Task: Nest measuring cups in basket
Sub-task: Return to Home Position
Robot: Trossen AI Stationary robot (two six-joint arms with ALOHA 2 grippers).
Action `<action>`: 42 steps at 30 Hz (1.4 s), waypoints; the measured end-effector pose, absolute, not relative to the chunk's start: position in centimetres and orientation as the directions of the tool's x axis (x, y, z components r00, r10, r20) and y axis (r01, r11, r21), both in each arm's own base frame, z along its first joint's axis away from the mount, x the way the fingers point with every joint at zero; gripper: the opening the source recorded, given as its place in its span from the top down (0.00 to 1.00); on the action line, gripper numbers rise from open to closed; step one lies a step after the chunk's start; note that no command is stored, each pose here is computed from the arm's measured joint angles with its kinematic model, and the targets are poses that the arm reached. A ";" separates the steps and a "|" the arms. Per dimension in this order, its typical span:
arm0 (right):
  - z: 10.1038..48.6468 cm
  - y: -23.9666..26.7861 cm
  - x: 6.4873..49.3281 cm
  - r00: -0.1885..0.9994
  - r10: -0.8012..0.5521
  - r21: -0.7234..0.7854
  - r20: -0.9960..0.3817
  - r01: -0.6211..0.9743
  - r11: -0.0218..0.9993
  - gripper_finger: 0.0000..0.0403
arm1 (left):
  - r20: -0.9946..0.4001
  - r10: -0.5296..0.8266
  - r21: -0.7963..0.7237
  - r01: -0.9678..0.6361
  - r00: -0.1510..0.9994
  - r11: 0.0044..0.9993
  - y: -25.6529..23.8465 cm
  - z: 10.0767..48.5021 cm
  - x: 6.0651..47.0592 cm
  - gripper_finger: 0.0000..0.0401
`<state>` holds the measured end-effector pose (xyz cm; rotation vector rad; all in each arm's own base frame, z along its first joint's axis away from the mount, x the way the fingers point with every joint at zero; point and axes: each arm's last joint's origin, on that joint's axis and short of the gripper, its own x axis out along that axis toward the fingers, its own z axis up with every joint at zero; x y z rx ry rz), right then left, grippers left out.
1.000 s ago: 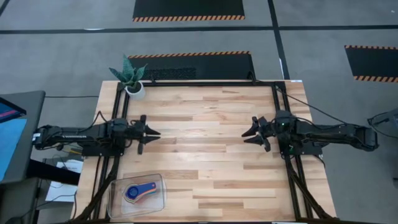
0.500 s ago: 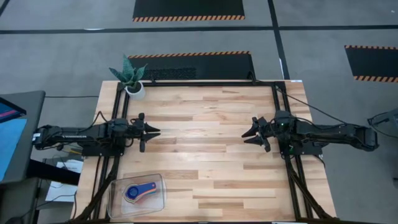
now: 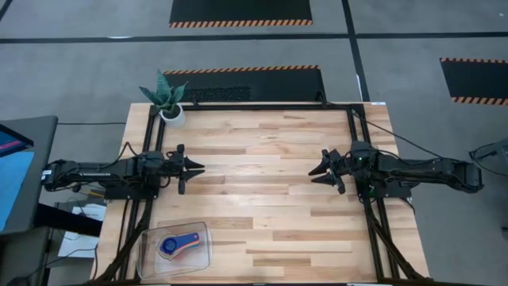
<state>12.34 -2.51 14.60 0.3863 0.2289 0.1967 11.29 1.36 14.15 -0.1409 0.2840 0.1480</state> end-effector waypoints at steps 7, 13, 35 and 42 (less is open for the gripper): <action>14.6 -2.5 12.3 0.955 0.232 0.393 -0.183 -0.145 0.908 0.56 | -0.288 0.125 -0.117 -0.165 0.949 0.979 1.4 14.2 11.3 0.82; 14.6 -2.5 12.3 0.956 0.231 0.357 -0.180 -0.155 0.921 0.56 | -0.289 0.125 -0.117 -0.165 0.949 0.979 1.4 14.2 11.3 0.82; 17.1 0.2 9.8 0.982 0.177 0.111 0.063 -0.183 0.977 0.56 | -0.288 0.124 -0.118 -0.164 0.949 0.979 1.4 14.2 11.3 0.82; 17.3 0.5 9.6 0.969 0.232 0.107 0.085 -0.240 0.965 0.56 | -0.288 0.124 -0.118 -0.164 0.950 0.979 1.4 14.2 11.3 0.82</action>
